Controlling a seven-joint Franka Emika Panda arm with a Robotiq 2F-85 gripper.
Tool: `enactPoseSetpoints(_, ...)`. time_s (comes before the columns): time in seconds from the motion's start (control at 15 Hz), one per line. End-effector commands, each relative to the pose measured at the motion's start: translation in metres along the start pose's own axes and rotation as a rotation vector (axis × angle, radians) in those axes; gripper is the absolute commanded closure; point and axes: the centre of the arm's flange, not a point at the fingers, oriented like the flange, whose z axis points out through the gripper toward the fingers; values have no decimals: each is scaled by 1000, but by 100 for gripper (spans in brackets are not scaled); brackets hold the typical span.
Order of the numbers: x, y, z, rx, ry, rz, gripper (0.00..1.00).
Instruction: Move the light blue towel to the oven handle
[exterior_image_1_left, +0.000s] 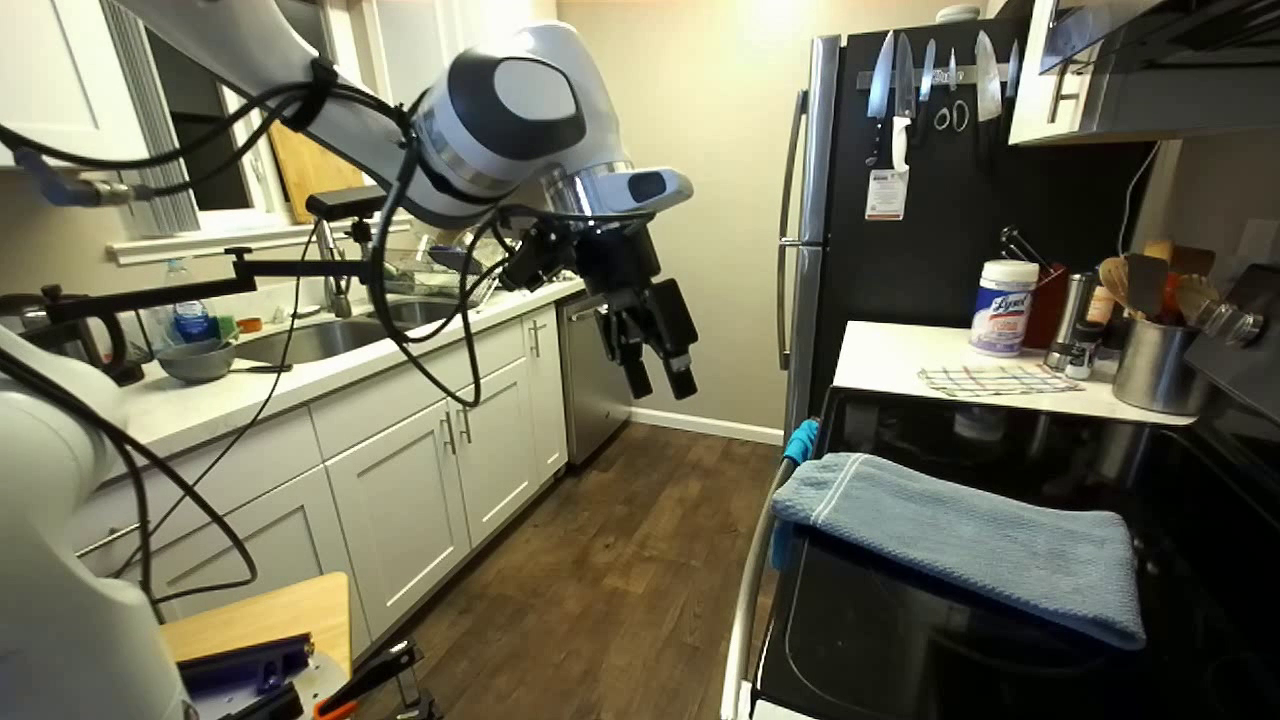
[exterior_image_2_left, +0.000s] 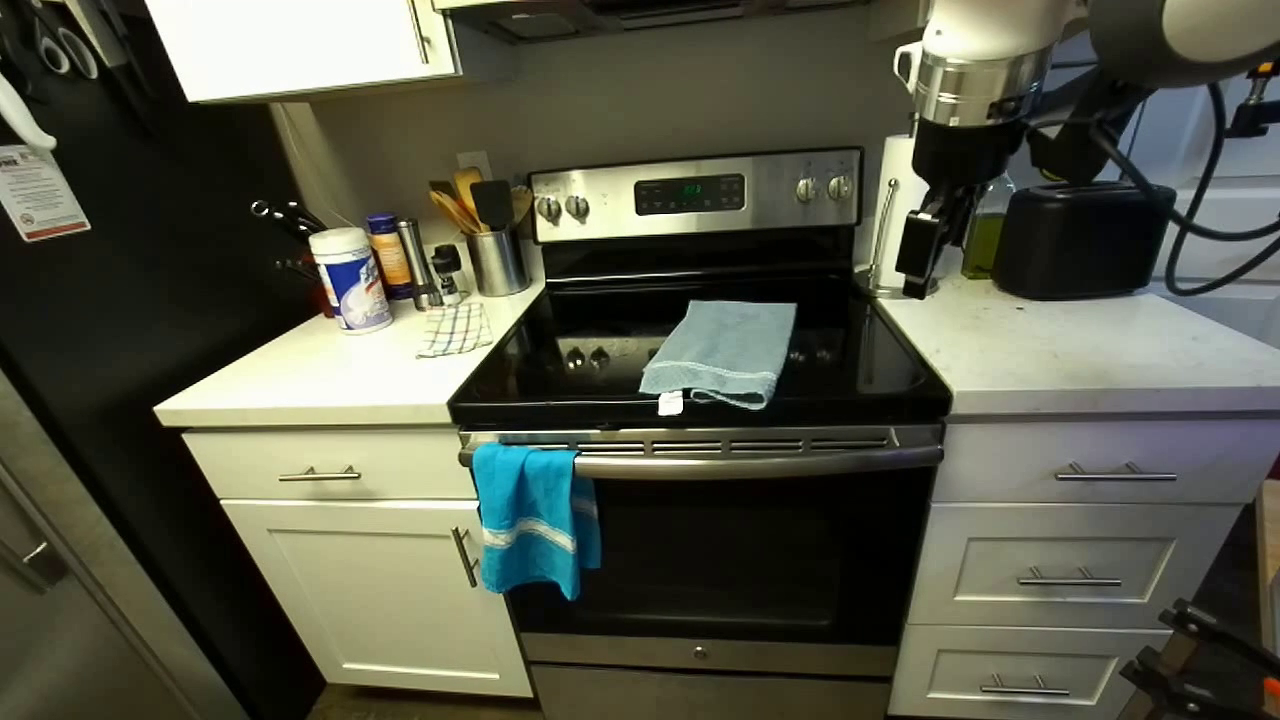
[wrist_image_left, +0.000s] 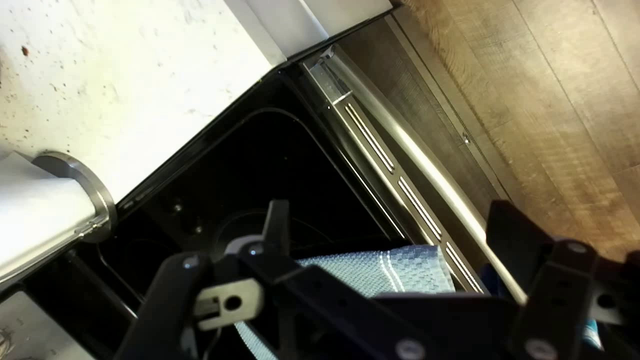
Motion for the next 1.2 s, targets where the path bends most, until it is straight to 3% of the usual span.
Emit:
enactPoseSetpoints(0.0, 12, -27, 20, -46, 62, -14, 0)
enactPoseSetpoints(0.47, 39, -70, 49, -115, 144, -152, 0)
enactPoseSetpoints(0.87, 72, -76, 89, -154, 120, -209, 0)
enactPoseSetpoints(1.13, 69, -72, 91, -139, 85, -212, 0)
